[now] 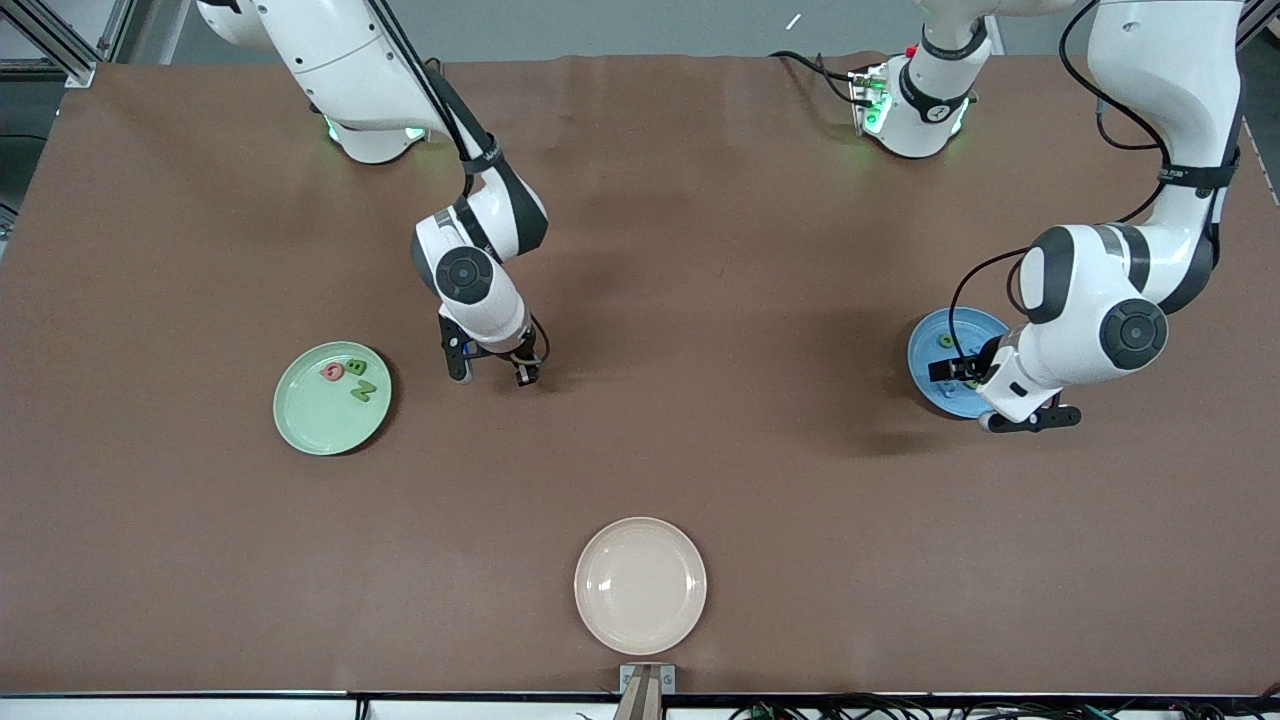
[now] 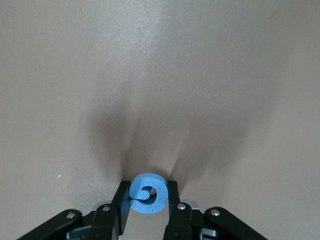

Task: Sort upper and lower case letters into plates
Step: 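Withdraw the left gripper while the right gripper grasps and carries the C, then release the C in the green plate while the left arm returns to rest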

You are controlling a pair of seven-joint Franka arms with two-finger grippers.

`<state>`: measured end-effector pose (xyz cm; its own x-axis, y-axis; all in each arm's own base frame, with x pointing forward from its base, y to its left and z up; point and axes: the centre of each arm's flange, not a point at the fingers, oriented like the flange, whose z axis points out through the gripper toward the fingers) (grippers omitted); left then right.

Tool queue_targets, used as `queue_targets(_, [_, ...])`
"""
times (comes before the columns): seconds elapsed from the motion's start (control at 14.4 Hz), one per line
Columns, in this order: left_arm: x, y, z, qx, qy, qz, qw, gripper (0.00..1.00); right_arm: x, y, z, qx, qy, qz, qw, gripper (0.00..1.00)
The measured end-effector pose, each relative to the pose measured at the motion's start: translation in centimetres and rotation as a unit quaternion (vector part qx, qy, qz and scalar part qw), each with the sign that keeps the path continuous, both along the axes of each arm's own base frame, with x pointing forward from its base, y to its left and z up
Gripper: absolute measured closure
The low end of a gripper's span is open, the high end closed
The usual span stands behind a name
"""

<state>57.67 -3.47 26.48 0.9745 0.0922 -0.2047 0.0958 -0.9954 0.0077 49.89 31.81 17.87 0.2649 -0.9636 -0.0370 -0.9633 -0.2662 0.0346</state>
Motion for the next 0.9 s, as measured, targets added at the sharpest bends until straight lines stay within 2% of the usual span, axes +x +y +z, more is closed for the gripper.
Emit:
queue_targets(0.14, [-0.1, -0.1, 0.0, -0.005, 0.0, 0.003, 1.0, 0.0, 1.2, -2.1, 0.3, -0.007, 0.009, 0.007, 1.0, 0.66])
queue_targets(0.28, [0.0, 0.0, 0.2, -0.006, -0.001, 0.004, 1.0, 0.0, 3.4, -6.1, 2.0, -0.007, 0.018, 0.025, 1.0, 0.66])
queue_targets(0.42, [0.0, 0.3, 1.4, -0.006, -0.006, 0.007, 1.0, 0.0, 5.7, -11.1, 4.3, 0.0, 0.015, 0.042, 0.999, 0.66])
queue_targets(0.62, [-0.5, 1.2, 6.8, -0.009, -0.014, 0.013, 1.0, 0.0, 7.9, -18.3, 5.8, 0.007, 0.009, 0.067, 0.998, 0.66])
queue_targets(0.9, [-2.4, 1.6, 15.5, -0.013, -0.047, 0.014, 0.999, 0.0, 8.8, -26.5, 5.3, 0.013, 0.011, 0.1, 0.995, 0.66])
